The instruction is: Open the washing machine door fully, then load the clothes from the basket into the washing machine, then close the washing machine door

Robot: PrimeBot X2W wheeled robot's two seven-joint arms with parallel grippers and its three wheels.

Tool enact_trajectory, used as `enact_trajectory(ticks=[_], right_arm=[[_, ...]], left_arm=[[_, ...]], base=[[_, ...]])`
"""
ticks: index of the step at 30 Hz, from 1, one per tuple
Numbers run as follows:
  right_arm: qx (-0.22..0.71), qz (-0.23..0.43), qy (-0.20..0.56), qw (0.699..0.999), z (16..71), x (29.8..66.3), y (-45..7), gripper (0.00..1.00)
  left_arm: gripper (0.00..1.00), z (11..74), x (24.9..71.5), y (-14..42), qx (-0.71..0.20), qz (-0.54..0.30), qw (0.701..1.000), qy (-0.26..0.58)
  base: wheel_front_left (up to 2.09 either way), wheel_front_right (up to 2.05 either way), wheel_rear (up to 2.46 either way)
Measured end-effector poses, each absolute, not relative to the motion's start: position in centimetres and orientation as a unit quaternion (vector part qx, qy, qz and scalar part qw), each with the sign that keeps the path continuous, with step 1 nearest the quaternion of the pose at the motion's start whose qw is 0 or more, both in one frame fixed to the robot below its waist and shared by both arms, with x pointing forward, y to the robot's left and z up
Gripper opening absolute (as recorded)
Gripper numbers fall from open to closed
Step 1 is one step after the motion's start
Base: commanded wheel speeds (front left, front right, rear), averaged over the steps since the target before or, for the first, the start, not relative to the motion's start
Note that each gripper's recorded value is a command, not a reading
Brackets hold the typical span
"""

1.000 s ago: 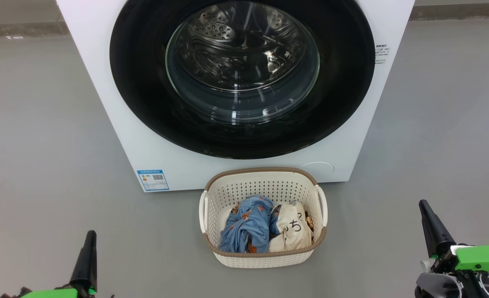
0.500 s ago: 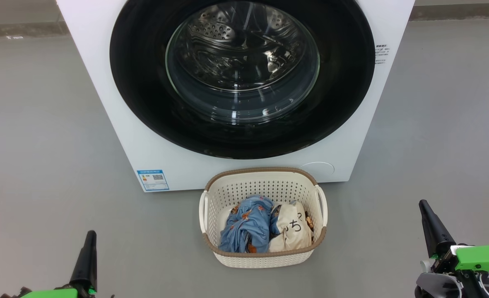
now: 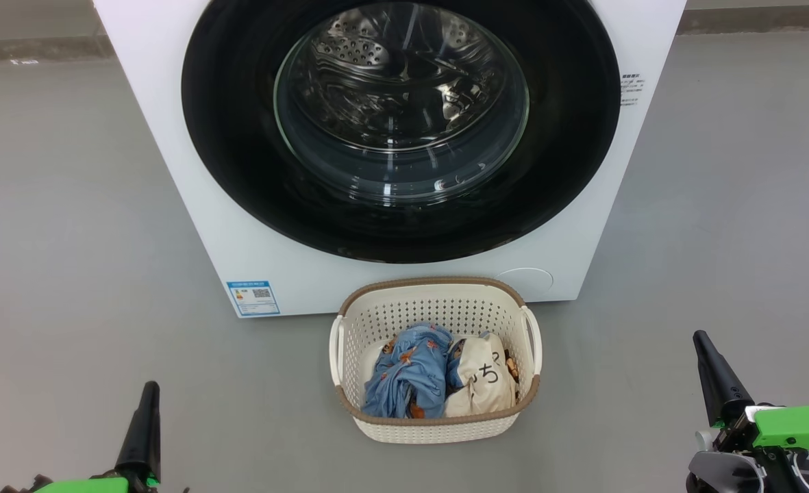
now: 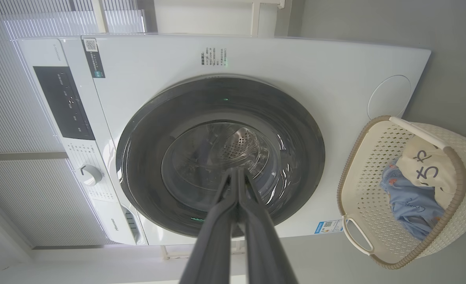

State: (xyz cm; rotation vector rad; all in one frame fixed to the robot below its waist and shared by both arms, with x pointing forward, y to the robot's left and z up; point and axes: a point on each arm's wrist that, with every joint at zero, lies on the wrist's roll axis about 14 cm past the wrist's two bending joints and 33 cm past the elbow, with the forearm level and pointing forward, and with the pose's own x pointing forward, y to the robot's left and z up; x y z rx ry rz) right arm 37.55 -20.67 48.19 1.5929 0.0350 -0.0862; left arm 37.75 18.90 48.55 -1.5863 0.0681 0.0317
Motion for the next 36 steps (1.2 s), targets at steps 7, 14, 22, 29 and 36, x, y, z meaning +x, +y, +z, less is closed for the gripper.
enact_trajectory(ticks=[7,14,22,29,36], right_arm=[[0.715,-0.039,0.016,0.698,48.2,37.5,-20.7,0.00],[0.715,-0.039,0.016,0.698,48.2,37.5,-20.7,0.00],[0.715,-0.039,0.016,0.698,48.2,37.5,-20.7,0.00],[0.715,-0.039,0.016,0.698,48.2,37.5,-20.7,1.00],[0.723,-0.086,0.060,0.683,43.9,35.3,-19.9,1.00]], left_arm=[[0.00,48.6,37.8,18.9,-0.712,0.014,0.701,0.031],[0.00,48.6,37.8,18.9,-0.712,0.014,0.701,0.031],[0.00,48.6,37.8,18.9,-0.712,0.014,0.701,0.031],[1.00,48.6,37.8,18.9,-0.712,0.014,0.701,0.031],[1.00,44.8,35.8,18.2,-0.719,0.054,0.689,0.071]], base=[[0.00,0.00,0.00],[0.00,0.00,0.00],[0.00,0.00,0.00],[0.00,0.00,0.00],[0.00,0.00,0.00]])
